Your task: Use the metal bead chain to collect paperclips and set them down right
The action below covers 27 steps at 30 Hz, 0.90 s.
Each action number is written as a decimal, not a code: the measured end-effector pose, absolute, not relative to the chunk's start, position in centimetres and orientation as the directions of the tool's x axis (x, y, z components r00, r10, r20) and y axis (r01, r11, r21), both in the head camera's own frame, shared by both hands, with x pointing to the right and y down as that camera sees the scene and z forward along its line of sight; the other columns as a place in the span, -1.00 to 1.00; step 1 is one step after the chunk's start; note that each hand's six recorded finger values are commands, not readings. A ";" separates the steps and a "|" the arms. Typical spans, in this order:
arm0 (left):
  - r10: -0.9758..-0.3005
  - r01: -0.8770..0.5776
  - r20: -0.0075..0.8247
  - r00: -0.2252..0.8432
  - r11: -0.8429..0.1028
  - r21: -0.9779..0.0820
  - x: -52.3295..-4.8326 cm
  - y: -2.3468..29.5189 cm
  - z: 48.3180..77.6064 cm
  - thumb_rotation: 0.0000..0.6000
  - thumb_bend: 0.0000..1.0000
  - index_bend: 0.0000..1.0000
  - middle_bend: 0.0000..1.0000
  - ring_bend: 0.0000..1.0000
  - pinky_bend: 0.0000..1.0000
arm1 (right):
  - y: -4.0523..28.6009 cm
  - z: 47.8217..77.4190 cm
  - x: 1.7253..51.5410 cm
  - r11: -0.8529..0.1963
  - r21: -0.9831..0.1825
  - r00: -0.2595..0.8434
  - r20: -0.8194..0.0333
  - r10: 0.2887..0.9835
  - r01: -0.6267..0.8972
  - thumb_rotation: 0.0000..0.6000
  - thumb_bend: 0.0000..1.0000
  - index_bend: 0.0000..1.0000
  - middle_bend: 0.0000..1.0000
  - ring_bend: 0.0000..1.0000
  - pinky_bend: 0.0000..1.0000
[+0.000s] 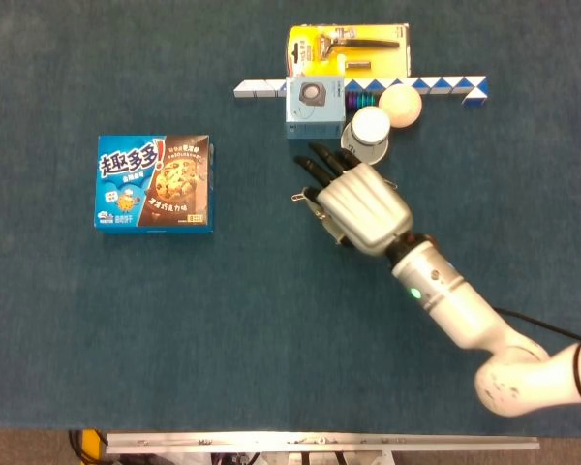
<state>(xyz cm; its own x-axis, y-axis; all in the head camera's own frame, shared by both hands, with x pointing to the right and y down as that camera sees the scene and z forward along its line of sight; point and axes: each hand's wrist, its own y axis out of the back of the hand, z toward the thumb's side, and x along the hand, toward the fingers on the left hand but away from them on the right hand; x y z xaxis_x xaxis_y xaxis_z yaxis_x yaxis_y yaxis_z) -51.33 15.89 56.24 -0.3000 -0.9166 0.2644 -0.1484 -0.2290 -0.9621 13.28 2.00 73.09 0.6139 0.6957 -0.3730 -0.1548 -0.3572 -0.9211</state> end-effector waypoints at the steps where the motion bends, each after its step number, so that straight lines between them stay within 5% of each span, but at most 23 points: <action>1: -0.917 -0.147 0.265 -0.299 -0.231 -0.962 -51.3 15.9 56.3 1.00 -0.51 -0.13 -0.41 -0.66 -0.37 | 2.2 72.8 13.7 -0.351 -0.923 0.611 -0.369 0.700 -0.156 1.00 -0.27 0.14 -0.68 -0.88 -0.56; 16: -0.917 -0.144 0.271 -0.294 -0.238 -0.961 -51.0 15.3 56.7 1.00 -0.51 -0.13 -0.41 -0.66 -0.37 | 3.1 69.7 22.3 -0.281 -0.943 0.509 -0.332 0.794 -0.176 1.00 -0.27 0.14 -0.68 -0.88 -0.56; 27: -0.918 -0.139 0.290 -0.269 -0.261 -0.955 -50.3 14.3 57.2 1.00 -0.51 -0.13 -0.41 -0.66 -0.37 | 3.1 70.8 29.1 -0.326 -0.925 0.358 -0.377 0.854 -0.196 1.00 -0.27 0.14 -0.67 -0.88 -0.56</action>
